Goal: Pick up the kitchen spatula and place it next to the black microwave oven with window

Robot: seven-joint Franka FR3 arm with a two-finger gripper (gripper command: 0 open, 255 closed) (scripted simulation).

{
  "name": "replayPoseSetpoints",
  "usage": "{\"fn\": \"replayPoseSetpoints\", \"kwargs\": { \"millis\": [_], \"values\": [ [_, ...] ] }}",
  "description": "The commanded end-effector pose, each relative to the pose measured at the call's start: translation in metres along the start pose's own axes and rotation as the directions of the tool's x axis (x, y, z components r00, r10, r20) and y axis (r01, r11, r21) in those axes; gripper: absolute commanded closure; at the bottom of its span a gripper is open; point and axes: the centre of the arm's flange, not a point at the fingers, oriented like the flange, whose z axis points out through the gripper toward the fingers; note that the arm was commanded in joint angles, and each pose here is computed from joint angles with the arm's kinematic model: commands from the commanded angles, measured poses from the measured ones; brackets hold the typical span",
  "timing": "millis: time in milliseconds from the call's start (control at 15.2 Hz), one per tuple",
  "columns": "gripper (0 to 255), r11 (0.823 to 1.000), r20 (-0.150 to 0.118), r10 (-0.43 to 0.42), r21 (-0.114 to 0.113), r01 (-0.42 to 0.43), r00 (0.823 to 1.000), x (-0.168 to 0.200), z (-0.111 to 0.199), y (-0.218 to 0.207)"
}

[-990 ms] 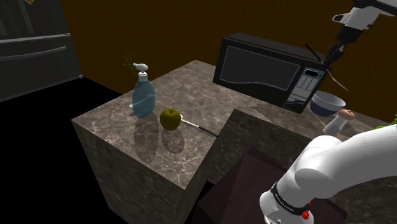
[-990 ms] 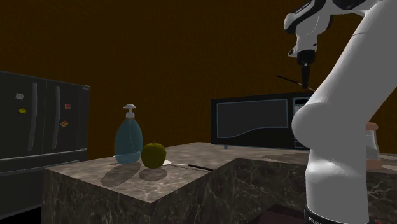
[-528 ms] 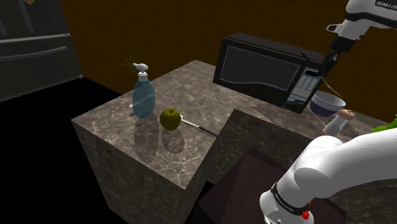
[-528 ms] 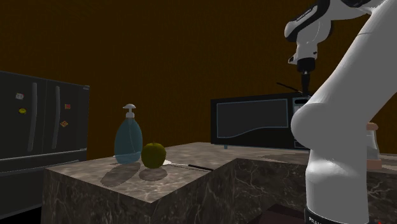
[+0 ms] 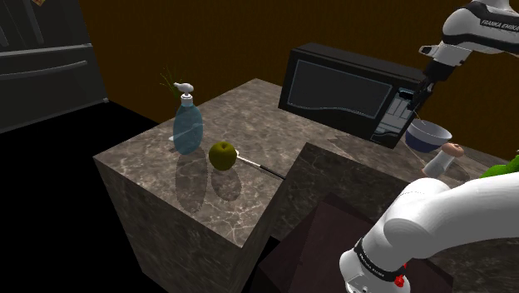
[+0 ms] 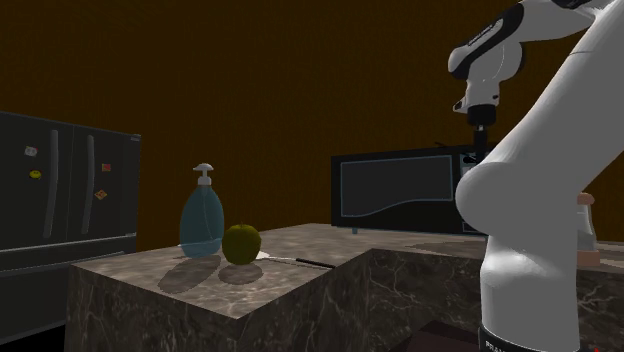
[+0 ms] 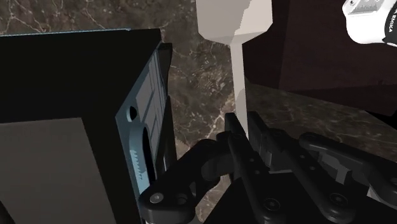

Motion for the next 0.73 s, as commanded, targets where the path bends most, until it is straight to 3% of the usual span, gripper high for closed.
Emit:
{"fn": "replayPoseSetpoints", "kwargs": {
  "millis": [0, 660],
  "values": [
    [255, 1.000, 0.000, 0.000, 0.000, 0.000, 1.000, -0.001, 0.011, 0.001],
    [255, 1.000, 0.000, 0.000, 0.000, 0.000, 1.000, -0.005, 0.063, 0.001]
  ]
}}
